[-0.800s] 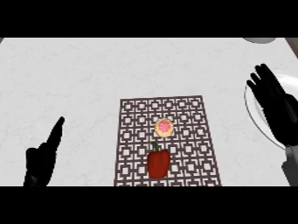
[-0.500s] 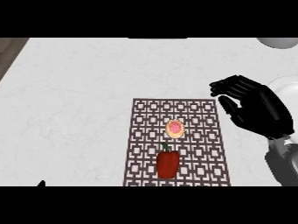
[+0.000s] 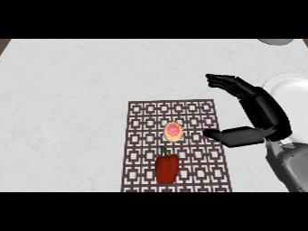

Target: Pick the cupcake from the placemat and place it in the plate

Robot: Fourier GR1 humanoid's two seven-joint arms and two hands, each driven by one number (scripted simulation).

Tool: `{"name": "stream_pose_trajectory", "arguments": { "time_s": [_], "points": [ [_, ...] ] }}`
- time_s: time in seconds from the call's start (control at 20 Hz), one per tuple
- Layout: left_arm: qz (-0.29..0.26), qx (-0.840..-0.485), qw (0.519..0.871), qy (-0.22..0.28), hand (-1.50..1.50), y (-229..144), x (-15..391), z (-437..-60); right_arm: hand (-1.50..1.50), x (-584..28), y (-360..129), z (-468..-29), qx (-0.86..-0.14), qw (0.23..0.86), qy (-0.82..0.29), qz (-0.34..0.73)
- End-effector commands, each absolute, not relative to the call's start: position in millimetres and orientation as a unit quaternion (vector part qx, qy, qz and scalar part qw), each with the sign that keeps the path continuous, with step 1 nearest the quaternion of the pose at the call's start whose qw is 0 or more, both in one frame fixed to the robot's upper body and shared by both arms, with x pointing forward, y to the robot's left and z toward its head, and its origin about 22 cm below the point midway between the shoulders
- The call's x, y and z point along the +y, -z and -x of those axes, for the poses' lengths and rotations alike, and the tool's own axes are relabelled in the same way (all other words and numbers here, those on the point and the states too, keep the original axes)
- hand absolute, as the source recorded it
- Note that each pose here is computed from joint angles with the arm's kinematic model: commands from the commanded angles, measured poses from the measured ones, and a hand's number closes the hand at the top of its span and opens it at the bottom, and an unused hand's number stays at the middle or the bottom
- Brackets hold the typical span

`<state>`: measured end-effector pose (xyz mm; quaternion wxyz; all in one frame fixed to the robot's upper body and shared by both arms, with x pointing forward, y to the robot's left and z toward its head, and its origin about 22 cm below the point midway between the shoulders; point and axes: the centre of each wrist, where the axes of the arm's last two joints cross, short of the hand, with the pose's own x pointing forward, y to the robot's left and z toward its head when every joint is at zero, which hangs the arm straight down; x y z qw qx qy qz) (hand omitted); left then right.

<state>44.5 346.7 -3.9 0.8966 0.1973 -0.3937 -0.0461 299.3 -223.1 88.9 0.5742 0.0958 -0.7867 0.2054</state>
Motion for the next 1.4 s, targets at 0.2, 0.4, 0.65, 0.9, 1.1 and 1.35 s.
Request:
{"name": "stream_pose_trajectory", "arguments": {
  "time_s": [0.2,0.4,0.65,0.9,1.1,1.35],
  "points": [
    [-0.125,-0.601,0.789,0.025,0.00,-37.5,319.1,-132.1,-1.50,-214.6,-76.8,-300.7,-0.764,0.536,-0.347,-0.095],
    [-0.130,-0.594,0.793,0.030,0.00,-33.2,324.8,-131.4,-1.50,-214.9,-76.6,-304.7,-0.749,0.529,-0.392,-0.075],
    [-0.125,-0.598,0.791,0.024,0.00,-34.8,326.7,-132.5,-1.50,-211.5,-73.9,-308.9,-0.726,0.523,-0.443,-0.066],
    [-0.131,-0.593,0.794,0.024,0.00,-34.3,326.6,-131.1,-1.50,-199.9,-68.2,-309.5,-0.677,0.527,-0.511,-0.055],
    [-0.137,-0.591,0.795,0.017,0.00,-34.1,332.6,-131.2,-1.50,-200.9,-72.0,-313.7,-0.659,0.513,-0.550,-0.017],
    [-0.137,-0.594,0.793,0.019,0.00,-41.2,337.8,-131.4,-1.50,-187.2,-66.7,-314.9,-0.622,0.508,-0.595,0.008]
  ]
}}
